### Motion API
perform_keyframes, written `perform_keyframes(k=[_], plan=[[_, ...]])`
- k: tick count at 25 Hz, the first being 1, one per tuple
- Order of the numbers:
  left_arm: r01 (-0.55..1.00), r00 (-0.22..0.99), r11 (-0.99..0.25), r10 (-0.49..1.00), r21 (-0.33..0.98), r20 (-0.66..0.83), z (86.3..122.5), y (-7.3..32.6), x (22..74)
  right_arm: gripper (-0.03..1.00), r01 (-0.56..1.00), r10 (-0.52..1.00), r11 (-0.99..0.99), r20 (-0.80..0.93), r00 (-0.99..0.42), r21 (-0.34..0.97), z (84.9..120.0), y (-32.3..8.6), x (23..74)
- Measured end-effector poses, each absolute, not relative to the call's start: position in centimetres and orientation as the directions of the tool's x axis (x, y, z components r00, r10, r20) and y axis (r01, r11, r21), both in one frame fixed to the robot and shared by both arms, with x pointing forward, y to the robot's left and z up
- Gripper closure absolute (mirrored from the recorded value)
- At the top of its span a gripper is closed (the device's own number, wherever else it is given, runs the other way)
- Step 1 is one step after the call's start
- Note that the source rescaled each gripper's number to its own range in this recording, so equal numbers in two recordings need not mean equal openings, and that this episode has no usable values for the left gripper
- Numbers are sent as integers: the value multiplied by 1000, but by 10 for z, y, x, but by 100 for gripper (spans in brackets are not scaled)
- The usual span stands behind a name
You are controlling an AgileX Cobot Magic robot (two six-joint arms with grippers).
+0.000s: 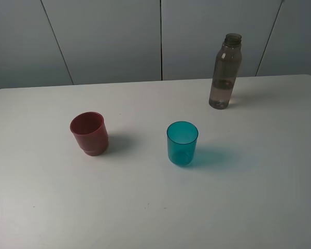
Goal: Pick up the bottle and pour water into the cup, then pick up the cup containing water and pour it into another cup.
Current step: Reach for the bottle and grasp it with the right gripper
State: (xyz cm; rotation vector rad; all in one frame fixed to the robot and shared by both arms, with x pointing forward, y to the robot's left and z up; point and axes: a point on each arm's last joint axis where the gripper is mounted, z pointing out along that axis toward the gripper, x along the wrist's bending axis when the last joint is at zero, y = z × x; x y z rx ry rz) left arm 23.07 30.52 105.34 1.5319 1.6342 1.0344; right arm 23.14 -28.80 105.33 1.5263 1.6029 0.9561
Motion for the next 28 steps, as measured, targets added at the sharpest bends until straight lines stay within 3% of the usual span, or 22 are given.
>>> perform_keyframes(k=[28], plan=[[470,-98,7,994,883,44,1053,305,231,-3,470,999,26,-6,-46,882,1053,-288,231]])
